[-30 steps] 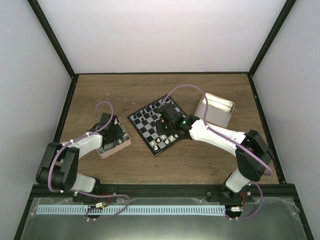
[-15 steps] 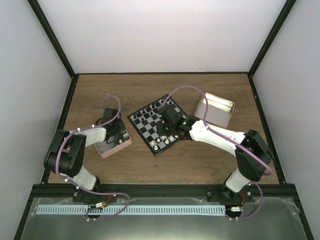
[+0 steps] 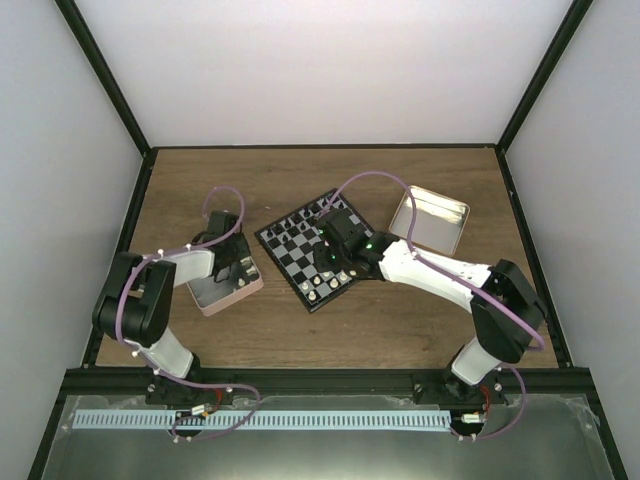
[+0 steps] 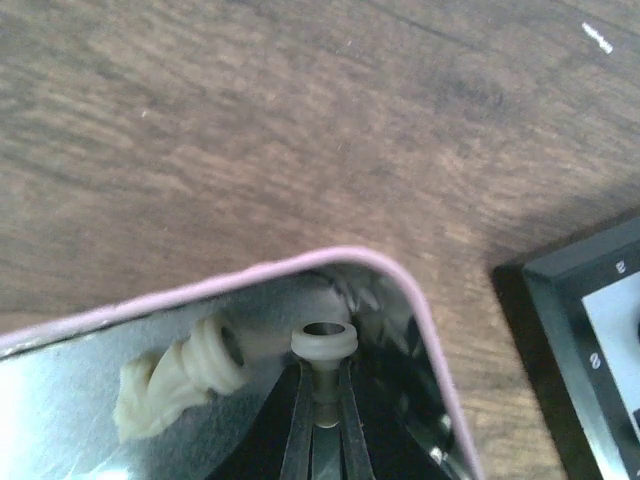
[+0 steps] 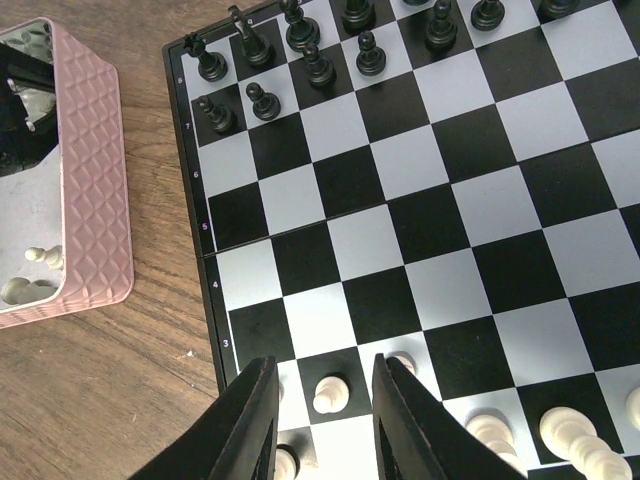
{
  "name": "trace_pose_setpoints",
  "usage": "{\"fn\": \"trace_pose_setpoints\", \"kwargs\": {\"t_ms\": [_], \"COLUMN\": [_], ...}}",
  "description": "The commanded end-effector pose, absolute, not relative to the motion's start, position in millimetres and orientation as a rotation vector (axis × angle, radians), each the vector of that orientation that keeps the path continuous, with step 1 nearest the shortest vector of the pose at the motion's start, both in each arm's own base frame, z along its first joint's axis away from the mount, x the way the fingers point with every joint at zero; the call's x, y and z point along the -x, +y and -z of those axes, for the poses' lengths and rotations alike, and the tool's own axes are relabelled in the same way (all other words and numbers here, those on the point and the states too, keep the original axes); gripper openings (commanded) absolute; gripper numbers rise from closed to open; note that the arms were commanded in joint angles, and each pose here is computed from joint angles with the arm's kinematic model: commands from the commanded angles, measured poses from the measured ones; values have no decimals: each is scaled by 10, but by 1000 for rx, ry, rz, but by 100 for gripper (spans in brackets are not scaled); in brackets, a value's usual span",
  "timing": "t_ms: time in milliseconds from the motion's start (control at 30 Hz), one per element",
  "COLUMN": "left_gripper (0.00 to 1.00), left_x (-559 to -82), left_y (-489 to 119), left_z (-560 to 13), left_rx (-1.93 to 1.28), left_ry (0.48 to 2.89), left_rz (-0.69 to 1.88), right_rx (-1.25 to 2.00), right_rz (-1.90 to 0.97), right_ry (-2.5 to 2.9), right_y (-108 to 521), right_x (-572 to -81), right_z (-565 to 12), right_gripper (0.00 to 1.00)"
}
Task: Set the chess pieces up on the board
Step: Pick up the chess piece from the storage box, then place the chess piece on the chessboard.
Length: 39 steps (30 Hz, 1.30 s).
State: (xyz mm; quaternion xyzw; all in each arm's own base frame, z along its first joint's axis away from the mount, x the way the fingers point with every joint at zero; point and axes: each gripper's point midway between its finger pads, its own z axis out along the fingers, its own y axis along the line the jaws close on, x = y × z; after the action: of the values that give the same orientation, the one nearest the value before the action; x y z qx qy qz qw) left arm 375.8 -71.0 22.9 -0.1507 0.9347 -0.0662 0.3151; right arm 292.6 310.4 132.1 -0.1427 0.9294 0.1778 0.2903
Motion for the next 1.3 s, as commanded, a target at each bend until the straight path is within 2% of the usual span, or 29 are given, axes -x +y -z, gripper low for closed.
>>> {"fn": "trace_pose_setpoints", "kwargs": {"t_ms": [0, 233, 467, 667, 800, 933, 1267], "left_gripper": [4, 4, 4, 4, 4, 4, 4], "left_x": [-3485, -3286, -3190, -3127, -3052, -2922, -2733], "left_y": [-625, -790, -1262, -1817, -2153, -2438, -2773], "left_z": [-141, -374, -959, -1591, -1856, -2041, -2377], "left_rx": [432, 424, 198, 8, -130, -315, -633], "left_ry": [2543, 2548, 2440, 2263, 2168, 2094, 1912], "left_rz": [137, 303, 653, 1069, 1293, 1367, 1336], "right_rx": [357, 374, 357, 414, 388, 311, 304], "right_rz": [-533, -665, -869, -1165, -1243, -1269, -1313], "right_ry": [2437, 2407, 2394, 2309, 2279, 2261, 2293], "right_y": [3134, 3269, 3385, 3445, 3345, 3174, 3148], "right_x": [-2934, -2871, -2776, -2681, -2713, -2776, -2694], "right_z": [-1514, -1654, -1784, -2120, -2299, -2379, -2413], "right_gripper": [27, 28, 29, 41, 47, 56, 56]}}
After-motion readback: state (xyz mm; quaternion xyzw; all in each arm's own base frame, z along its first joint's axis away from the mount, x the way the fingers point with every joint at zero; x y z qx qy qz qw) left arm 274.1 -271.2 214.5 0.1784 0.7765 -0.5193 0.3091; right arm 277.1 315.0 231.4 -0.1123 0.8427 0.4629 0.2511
